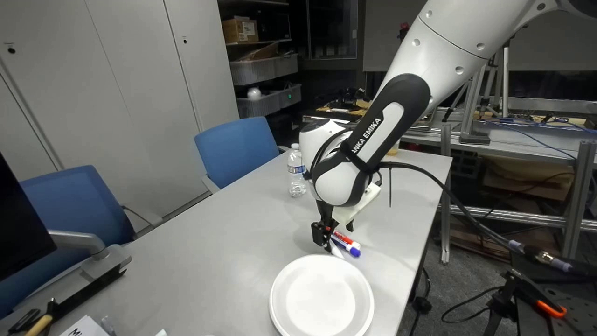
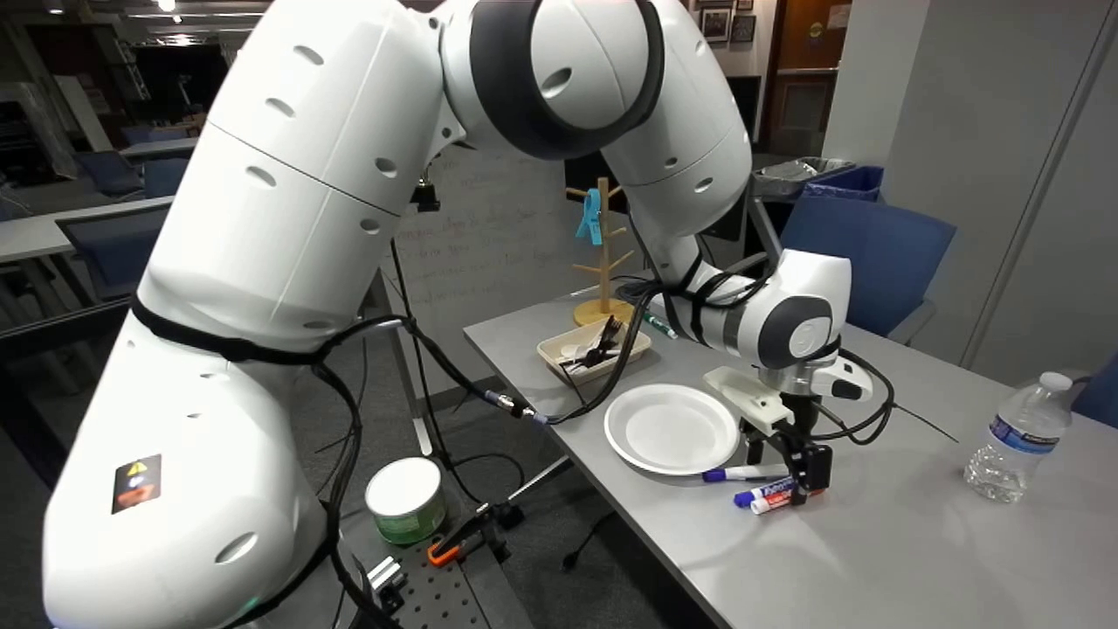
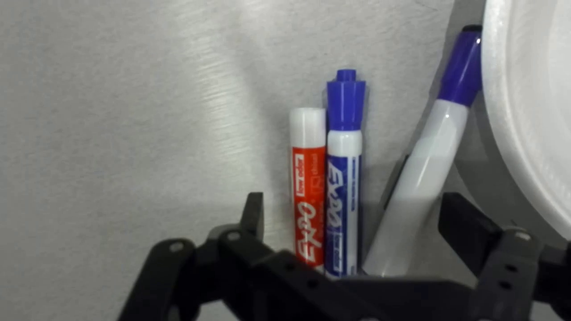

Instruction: Place the three markers on the white plate

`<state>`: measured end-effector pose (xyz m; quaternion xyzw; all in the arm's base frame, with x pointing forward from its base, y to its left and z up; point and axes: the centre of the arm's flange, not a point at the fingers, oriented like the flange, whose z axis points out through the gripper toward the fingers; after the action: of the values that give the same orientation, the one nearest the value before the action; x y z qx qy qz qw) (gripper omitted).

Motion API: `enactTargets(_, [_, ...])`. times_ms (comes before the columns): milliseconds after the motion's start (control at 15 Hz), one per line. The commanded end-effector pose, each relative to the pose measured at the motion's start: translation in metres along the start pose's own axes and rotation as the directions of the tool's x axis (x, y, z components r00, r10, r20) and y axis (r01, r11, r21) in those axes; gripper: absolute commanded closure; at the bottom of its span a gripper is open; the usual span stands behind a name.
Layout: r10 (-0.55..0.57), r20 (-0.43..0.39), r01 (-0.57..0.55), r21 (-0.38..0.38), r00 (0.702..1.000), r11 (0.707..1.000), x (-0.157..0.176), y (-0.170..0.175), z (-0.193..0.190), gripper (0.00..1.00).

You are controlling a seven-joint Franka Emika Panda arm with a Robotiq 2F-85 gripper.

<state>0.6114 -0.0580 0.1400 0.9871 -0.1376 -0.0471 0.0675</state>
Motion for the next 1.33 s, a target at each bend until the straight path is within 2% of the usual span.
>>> enactTargets(0, [0.016, -0.001, -0.016, 0.001, 1.000, 1.000, 0.005, -0.006, 0.009, 0.00])
enactTargets(133, [0.014, 0.009, -0.014, 0.001, 1.000, 1.000, 0.002, -0.007, 0.014, 0.03])
enactTargets(200, [0.012, 0.013, -0.012, 0.002, 1.000, 1.000, 0.001, -0.007, 0.015, 0.27])
enactTargets(333, [0.006, 0.013, -0.007, 0.002, 1.000, 1.000, 0.000, -0.008, 0.016, 0.28])
enactTargets(933, [-0.006, 0.010, 0.006, 0.016, 1.000, 1.000, -0.001, -0.020, 0.009, 0.96])
enactTargets(1267, [-0.003, 0.009, 0.003, 0.016, 1.000, 1.000, -0.004, -0.017, 0.002, 0.94])
